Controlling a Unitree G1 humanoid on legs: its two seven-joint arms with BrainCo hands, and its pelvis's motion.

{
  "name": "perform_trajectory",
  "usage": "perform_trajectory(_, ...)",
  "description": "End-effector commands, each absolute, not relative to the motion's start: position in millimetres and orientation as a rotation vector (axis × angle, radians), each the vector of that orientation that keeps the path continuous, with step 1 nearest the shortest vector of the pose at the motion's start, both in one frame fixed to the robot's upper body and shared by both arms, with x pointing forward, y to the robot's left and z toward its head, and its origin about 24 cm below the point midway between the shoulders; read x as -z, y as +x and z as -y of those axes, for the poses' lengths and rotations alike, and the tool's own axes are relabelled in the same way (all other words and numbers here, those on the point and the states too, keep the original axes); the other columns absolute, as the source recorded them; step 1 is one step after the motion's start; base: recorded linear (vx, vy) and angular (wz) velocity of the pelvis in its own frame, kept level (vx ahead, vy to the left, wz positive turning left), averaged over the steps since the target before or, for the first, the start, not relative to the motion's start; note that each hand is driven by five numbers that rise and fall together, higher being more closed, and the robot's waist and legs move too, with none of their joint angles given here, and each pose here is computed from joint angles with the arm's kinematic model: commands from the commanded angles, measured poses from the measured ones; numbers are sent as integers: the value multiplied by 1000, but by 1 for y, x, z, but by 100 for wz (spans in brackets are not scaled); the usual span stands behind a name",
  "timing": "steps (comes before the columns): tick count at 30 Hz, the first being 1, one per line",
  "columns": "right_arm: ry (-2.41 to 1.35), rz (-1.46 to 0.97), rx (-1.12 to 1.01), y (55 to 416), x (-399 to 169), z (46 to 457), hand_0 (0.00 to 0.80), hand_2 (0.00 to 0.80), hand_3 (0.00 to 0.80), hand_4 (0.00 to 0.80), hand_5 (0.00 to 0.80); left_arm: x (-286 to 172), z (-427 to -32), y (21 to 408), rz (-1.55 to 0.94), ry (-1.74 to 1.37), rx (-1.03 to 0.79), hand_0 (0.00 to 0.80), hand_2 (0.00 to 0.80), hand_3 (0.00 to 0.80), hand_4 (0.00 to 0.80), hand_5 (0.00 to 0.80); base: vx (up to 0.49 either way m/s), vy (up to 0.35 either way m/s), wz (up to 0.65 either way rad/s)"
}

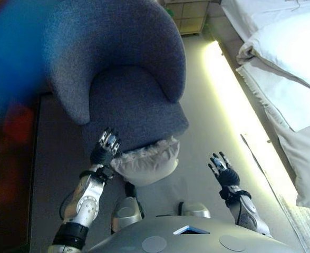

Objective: Pick up the cushion and take it to the sofa

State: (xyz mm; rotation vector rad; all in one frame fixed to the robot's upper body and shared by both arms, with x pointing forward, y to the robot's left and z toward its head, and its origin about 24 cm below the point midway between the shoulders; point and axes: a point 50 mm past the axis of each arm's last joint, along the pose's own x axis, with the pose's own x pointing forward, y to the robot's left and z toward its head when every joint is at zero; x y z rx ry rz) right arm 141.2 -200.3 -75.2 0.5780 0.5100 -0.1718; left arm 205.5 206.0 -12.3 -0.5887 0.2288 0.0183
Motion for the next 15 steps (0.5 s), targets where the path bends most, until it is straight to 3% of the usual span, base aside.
perform_trajectory(1,578,-373,174,159,54,209,0,0,0,0,0,5,-210,196,-174,-597,-43,0,0,0,0,0,109,204,-4)
perform_trajectory(6,585,-357,168,167,52,201,0,0,0,0,0,6,-217,188,-176,-548,-60,0,0,0,0,0,90,279,-36)
perform_trajectory(9,562,-384,142,163,57,196,0,0,0,0,0,6,-224,188,-187,-534,-72,0,0,0,0,0,115,169,2)
perform_trajectory(15,557,-384,135,158,60,197,0,0,0,0,0,9,-234,191,-204,-495,-92,0,0,0,0,0,147,-184,29)
